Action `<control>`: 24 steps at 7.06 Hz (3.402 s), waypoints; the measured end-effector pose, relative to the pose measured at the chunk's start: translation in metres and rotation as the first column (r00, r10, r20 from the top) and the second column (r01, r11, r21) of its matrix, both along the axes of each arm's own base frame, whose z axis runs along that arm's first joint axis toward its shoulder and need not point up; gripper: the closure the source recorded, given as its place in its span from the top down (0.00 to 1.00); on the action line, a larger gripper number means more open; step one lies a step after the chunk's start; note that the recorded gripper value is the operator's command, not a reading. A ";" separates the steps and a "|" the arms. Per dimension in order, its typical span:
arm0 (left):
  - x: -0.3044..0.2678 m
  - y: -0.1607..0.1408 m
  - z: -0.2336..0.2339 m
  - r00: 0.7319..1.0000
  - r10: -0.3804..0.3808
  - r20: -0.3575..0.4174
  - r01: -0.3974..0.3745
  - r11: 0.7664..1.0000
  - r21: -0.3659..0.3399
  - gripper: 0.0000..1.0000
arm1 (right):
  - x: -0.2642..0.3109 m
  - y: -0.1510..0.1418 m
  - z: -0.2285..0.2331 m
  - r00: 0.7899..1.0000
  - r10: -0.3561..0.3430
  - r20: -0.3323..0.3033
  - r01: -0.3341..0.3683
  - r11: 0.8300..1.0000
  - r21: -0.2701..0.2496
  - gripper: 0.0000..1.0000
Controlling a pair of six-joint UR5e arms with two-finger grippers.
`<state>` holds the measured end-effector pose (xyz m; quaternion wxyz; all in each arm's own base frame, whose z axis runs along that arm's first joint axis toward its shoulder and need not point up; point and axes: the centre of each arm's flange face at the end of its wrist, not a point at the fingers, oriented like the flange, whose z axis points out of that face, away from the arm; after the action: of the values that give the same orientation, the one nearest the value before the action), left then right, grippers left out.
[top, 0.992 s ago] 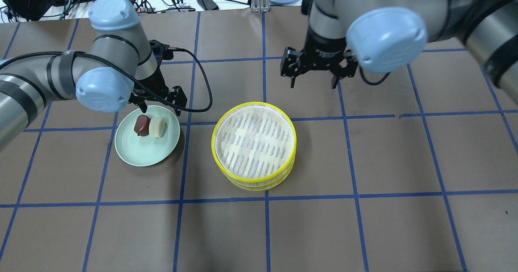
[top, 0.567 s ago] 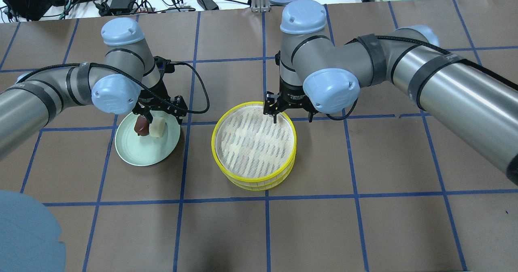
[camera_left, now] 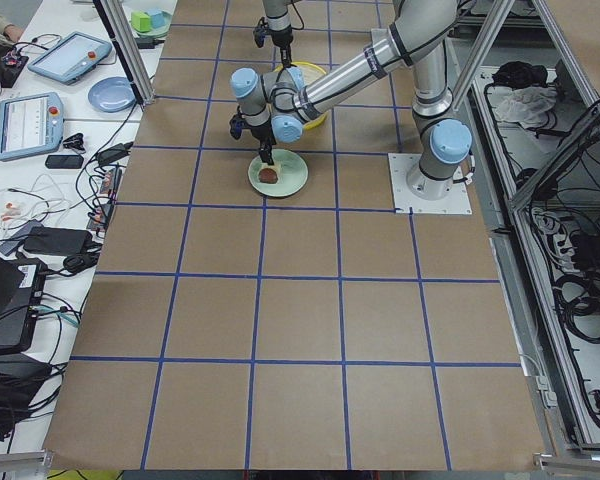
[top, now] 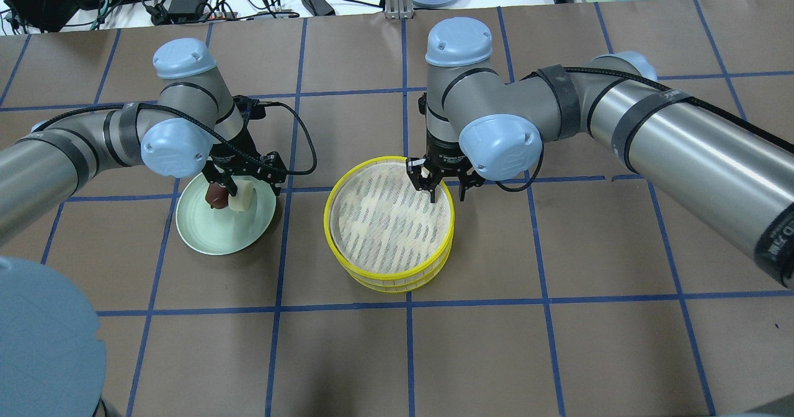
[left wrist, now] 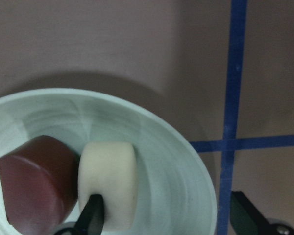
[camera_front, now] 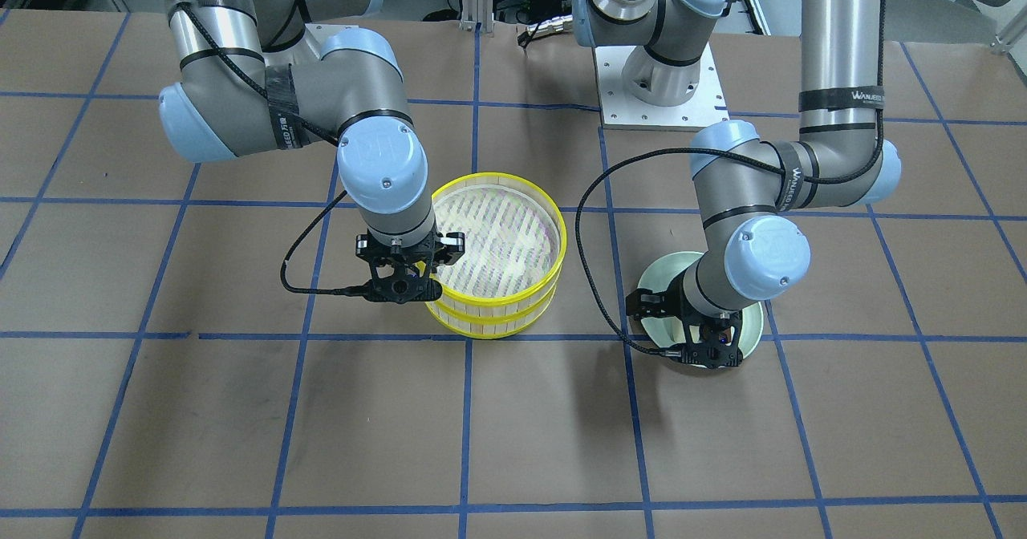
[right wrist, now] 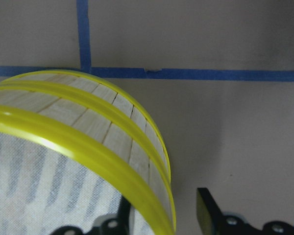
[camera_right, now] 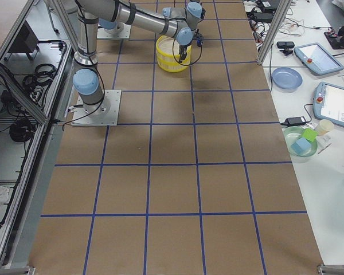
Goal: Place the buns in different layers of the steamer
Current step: 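Grasp white bun with left gripper while right gripper lifts top tier aside, then carry white bun with left gripper into bottom steamer tier and release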
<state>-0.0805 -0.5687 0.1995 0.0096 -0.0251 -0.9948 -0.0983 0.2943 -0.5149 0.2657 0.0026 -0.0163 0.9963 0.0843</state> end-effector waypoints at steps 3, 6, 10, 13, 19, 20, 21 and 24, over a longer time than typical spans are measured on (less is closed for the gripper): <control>0.001 -0.004 0.014 1.000 -0.005 0.005 0.005 1.000 -0.027 0.92 | -0.010 0.002 0.044 1.000 -0.009 0.001 0.009 1.000 -0.027 0.06; 0.013 -0.006 0.007 0.999 -0.014 0.032 0.015 1.000 -0.018 0.92 | -0.089 -0.015 0.109 1.000 0.010 0.017 -0.009 1.000 -0.026 0.06; 0.014 -0.005 0.001 0.999 -0.003 0.034 0.003 1.000 -0.006 0.92 | -0.266 -0.043 0.120 0.992 0.122 -0.013 -0.122 0.992 -0.016 0.06; 0.011 -0.006 0.002 1.000 0.004 0.016 -0.004 1.000 -0.011 0.79 | -0.288 -0.043 0.117 0.991 0.135 0.001 -0.135 0.991 -0.009 0.06; 0.012 -0.007 0.000 1.000 -0.021 0.022 0.022 1.000 -0.008 0.00 | -0.288 -0.042 0.115 0.991 0.136 0.005 -0.136 0.991 -0.005 0.06; 0.011 -0.007 0.004 0.999 -0.033 0.021 0.033 0.999 -0.016 0.00 | -0.288 -0.042 0.115 0.991 0.136 0.005 -0.136 0.991 -0.005 0.06; 0.010 -0.009 0.016 0.998 -0.050 0.024 0.051 0.998 -0.039 0.00 | -0.288 -0.041 0.114 0.991 0.135 0.006 -0.135 0.991 -0.004 0.06; -0.021 -0.014 0.100 0.997 -0.075 0.029 0.079 0.987 -0.140 0.00 | -0.288 -0.041 0.113 0.991 0.134 0.008 -0.133 0.991 -0.002 0.06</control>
<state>-0.1010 -0.5827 0.2999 -0.0079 -0.0630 -0.9976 -0.0282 0.0064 -0.5559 0.3789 0.0012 -0.0832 0.9930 0.0833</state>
